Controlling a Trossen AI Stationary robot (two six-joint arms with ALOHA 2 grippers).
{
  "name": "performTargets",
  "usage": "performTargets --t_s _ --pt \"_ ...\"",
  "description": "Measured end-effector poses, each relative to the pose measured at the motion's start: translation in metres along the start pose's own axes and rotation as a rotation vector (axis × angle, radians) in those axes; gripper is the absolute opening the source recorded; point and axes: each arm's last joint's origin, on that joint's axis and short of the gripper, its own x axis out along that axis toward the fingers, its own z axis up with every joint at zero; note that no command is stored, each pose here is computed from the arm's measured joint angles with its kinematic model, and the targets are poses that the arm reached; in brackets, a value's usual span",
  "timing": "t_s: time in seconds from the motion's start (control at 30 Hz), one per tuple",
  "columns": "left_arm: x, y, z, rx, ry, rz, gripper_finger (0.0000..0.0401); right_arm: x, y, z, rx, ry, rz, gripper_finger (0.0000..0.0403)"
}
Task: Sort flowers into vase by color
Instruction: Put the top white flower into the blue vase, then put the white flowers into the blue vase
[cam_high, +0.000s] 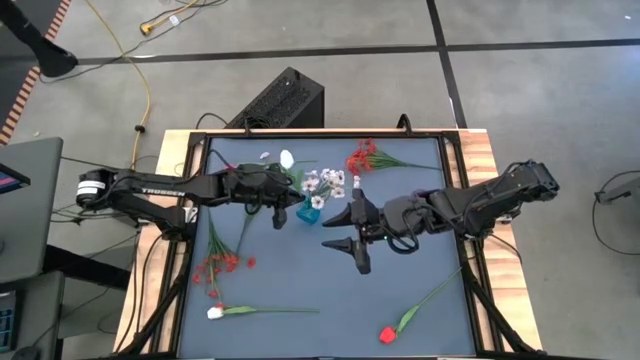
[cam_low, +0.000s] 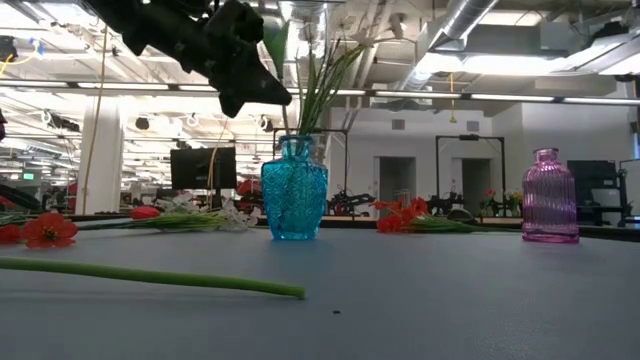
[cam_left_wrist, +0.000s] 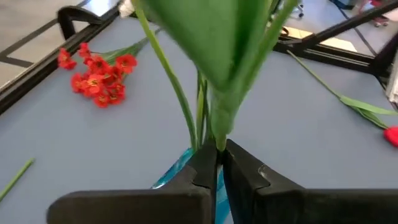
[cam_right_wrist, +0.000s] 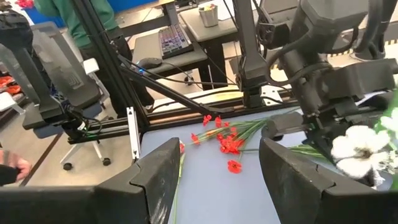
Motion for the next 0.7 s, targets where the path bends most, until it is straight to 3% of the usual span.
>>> performTargets --t_s 0.23,0.37,0.53,0.7 --pt "-0.008 0.001 0.004 0.007 -0.017 -0.013 0.0103 0.001 -0.002 0.001 0.002 -0.001 -0.007 0.0244" --pt "-0.012 0.007 0.007 -0.014 0.083 -0.008 0.0142 0.001 -0.002 0.001 0.002 -0.001 -0.007 0.0244" --pt "-0.023 0.014 0.011 0.0 0.281 0.033 0.0161 0.001 -0.002 0.001 0.002 -0.001 -0.007 0.0244" --pt "-0.042 0.009 0.028 0.061 0.397 -0.069 0.0162 0.0 -0.001 0.0 0.003 0.0 -0.002 0.0244"
